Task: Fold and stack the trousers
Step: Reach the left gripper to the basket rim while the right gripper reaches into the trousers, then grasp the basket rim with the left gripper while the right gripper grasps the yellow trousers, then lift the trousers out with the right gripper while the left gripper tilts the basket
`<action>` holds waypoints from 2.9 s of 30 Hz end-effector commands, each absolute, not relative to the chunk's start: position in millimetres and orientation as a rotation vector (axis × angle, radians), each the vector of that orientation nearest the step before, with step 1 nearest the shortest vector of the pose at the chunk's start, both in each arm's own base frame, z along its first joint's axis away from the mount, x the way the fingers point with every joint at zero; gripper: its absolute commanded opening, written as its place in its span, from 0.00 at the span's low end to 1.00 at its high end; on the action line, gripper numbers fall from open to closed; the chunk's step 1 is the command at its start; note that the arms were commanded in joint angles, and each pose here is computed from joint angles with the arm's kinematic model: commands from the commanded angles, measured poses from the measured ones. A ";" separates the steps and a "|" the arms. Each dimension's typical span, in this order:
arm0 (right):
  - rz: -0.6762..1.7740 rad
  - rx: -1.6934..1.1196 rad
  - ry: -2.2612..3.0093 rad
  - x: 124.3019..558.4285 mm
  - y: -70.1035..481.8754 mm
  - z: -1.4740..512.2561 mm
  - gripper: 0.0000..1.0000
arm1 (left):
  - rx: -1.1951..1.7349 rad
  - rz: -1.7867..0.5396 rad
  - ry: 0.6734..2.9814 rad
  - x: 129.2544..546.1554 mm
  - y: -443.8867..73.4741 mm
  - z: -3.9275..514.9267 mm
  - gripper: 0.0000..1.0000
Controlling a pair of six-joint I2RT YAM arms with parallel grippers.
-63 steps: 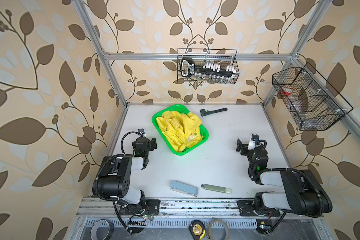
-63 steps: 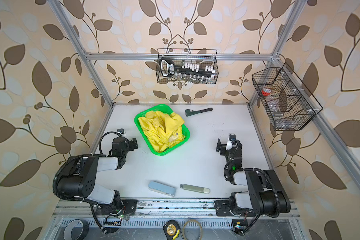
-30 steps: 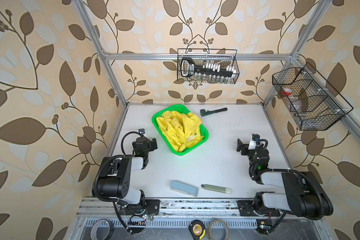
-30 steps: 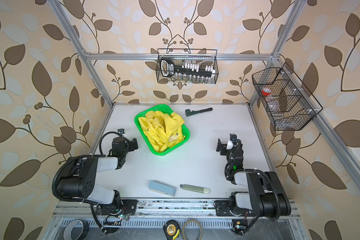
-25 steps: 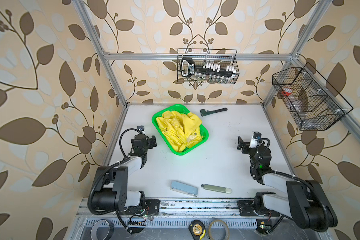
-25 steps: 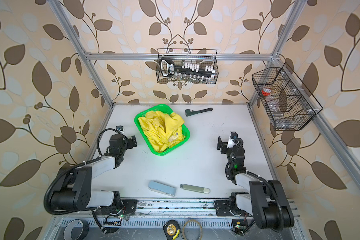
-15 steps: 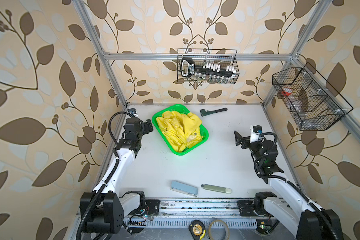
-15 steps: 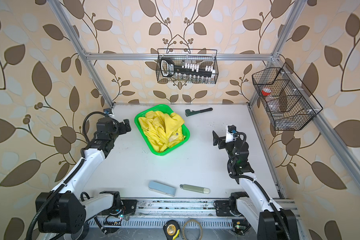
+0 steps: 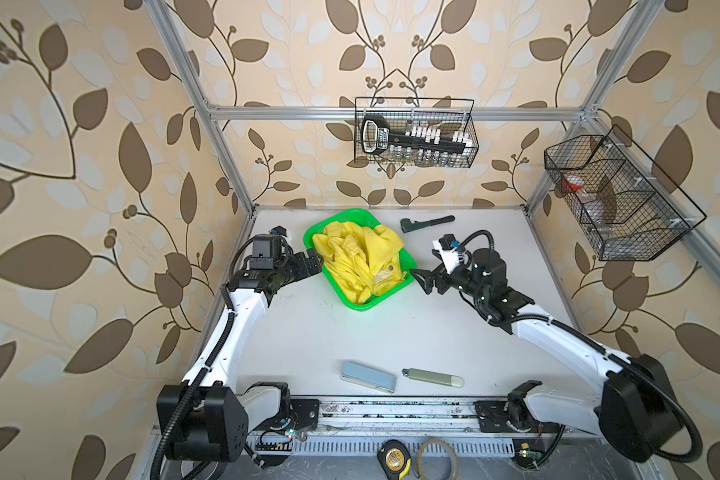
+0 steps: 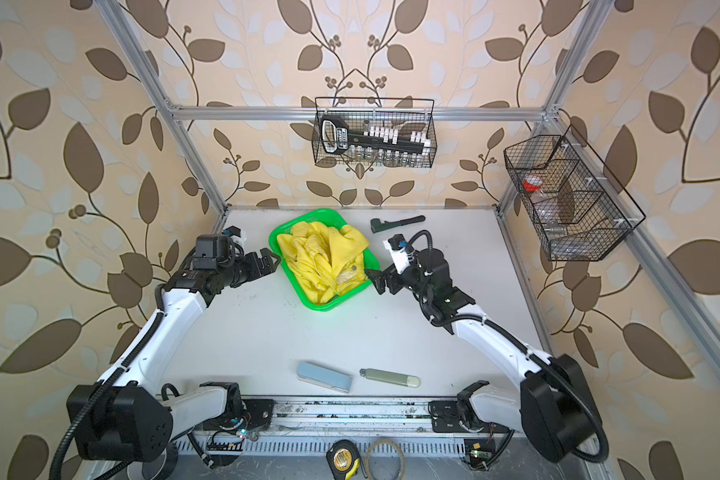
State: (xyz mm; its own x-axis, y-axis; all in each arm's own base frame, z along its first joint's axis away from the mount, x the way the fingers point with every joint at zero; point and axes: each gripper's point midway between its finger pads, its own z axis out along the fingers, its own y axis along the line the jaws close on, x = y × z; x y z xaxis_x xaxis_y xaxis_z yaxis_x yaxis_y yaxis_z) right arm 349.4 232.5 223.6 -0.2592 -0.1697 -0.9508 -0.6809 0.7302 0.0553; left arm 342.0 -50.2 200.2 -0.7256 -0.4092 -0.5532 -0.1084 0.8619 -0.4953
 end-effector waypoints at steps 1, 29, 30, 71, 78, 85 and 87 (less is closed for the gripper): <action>0.542 -0.749 1.797 362.7 265.6 218.5 1.00 | -0.424 -0.723 2.350 340.8 -67.0 208.8 0.99; 0.836 -0.629 2.055 432.7 402.5 94.0 1.00 | -0.527 -0.832 2.461 335.0 -86.2 158.7 0.97; 0.837 -0.624 2.056 433.8 404.5 91.9 1.00 | -0.529 -0.830 2.469 334.8 -86.4 156.5 0.97; 0.798 -0.574 1.589 407.9 320.8 368.2 0.00 | -0.944 -0.580 2.549 354.7 -78.0 93.7 0.21; 0.766 -0.515 1.454 389.8 288.0 441.4 0.00 | -1.148 -0.513 2.462 358.3 -63.1 95.8 0.13; 0.689 -0.444 1.303 361.5 234.2 521.3 0.00 | -1.364 -0.436 2.317 371.3 -44.2 97.0 0.13; 0.644 -0.438 1.263 350.2 219.8 542.1 0.00 | -1.396 -0.429 2.281 379.4 -41.2 98.5 0.13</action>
